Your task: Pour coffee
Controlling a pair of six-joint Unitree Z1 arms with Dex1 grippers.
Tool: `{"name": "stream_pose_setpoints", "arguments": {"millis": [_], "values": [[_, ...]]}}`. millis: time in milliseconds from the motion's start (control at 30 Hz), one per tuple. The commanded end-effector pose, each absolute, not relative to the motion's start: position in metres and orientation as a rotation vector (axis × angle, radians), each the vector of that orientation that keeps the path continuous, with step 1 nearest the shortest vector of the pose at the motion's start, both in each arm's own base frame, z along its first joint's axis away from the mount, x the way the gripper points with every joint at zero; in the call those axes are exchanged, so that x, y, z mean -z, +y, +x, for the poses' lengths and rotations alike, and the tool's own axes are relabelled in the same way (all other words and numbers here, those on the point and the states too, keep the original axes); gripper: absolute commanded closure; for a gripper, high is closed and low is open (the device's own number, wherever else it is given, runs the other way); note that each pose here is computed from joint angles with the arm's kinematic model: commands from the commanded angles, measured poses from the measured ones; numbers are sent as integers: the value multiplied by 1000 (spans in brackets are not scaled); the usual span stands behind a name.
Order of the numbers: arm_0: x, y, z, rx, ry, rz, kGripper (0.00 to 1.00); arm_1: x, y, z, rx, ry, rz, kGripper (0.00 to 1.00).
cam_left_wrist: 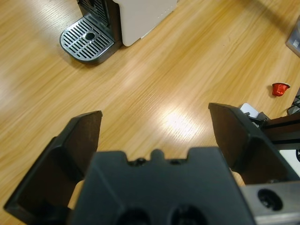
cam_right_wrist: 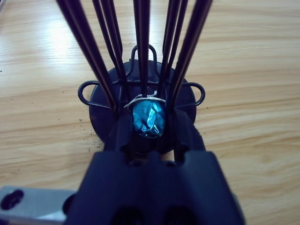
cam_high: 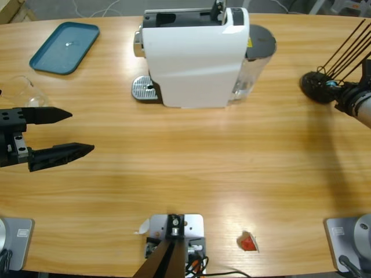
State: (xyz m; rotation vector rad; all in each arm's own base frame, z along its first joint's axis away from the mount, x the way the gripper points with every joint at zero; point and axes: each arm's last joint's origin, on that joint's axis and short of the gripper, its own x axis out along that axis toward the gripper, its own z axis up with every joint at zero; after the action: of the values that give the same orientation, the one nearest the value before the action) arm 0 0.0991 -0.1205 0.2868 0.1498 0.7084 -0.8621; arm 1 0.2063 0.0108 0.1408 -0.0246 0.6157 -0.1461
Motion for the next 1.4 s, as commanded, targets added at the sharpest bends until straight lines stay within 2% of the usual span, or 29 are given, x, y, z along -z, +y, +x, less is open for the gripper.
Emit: {"name": "stream_pose_setpoints", "arguments": {"millis": [33, 200, 300, 400, 633, 933, 1233, 1400], "values": [[-275, -120, 97, 853, 746, 156, 17, -133, 10, 210, 102, 654, -60, 1000], [-275, -119, 96, 854, 743, 155, 15, -136, 11, 209, 76, 642, -50, 1000], [-275, -119, 96, 853, 743, 153, 13, -149, 16, 205, 48, 583, -66, 1000], [-275, -119, 96, 853, 743, 153, 18, -156, 16, 196, 44, 597, -74, 1000], [-274, -117, 95, 851, 744, 147, 16, -174, 16, 199, 35, 573, -75, 1000], [-274, -116, 94, 852, 741, 146, 16, -181, 17, 202, 33, 567, -74, 1000], [-275, -117, 95, 853, 734, 139, 17, -239, 17, 208, 36, 503, -81, 1000], [-276, -117, 94, 858, 728, 136, 17, -254, 17, 203, 41, 484, -80, 1000]]}}
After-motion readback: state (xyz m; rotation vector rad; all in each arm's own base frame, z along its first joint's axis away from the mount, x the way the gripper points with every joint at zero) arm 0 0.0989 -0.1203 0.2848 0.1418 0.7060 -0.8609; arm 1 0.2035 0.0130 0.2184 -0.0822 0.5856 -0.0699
